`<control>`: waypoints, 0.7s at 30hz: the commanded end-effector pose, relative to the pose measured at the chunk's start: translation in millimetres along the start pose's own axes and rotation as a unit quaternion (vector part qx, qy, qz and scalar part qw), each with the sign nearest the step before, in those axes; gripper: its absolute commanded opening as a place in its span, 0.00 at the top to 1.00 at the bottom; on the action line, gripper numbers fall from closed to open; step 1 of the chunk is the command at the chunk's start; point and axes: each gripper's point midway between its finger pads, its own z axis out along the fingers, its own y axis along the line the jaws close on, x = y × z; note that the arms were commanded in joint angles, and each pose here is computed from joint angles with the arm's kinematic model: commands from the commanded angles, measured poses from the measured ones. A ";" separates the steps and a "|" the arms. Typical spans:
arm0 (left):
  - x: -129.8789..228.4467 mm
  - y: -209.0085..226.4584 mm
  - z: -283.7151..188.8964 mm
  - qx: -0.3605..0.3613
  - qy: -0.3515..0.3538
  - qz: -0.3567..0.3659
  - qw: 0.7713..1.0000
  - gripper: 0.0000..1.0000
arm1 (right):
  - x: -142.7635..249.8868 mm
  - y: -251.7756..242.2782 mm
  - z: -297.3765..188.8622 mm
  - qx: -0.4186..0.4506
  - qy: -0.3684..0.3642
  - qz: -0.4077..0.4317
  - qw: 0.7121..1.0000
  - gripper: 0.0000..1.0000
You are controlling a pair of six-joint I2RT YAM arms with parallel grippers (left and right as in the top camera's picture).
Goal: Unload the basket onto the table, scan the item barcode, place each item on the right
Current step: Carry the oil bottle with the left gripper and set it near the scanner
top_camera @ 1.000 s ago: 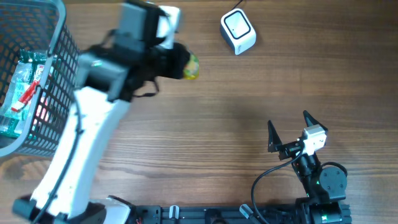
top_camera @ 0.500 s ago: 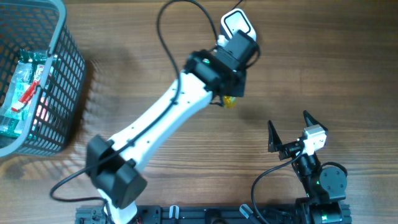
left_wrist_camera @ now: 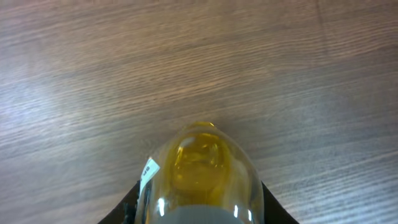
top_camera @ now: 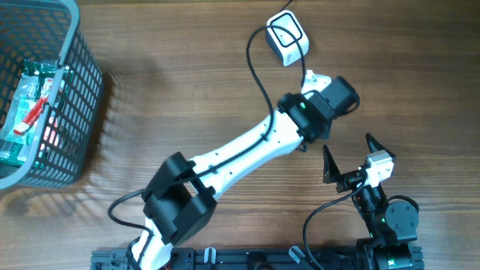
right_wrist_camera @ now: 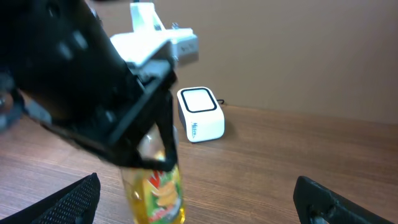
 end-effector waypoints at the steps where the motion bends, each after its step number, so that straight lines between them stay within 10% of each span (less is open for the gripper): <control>1: 2.3 -0.9 9.0 -0.024 -0.031 0.005 0.999 0.72 | -0.5 -1.1 0.0 0.002 -0.001 -0.006 1.000 0.00; 13: 16.6 -0.7 25.5 -0.020 -0.028 0.008 0.999 0.64 | -0.5 -1.1 0.0 0.002 -0.001 -0.006 1.000 0.00; 21: 23.1 -7.0 25.9 -0.001 -0.010 0.013 1.000 0.12 | -0.5 -1.1 0.0 0.002 -0.001 -0.006 1.000 0.01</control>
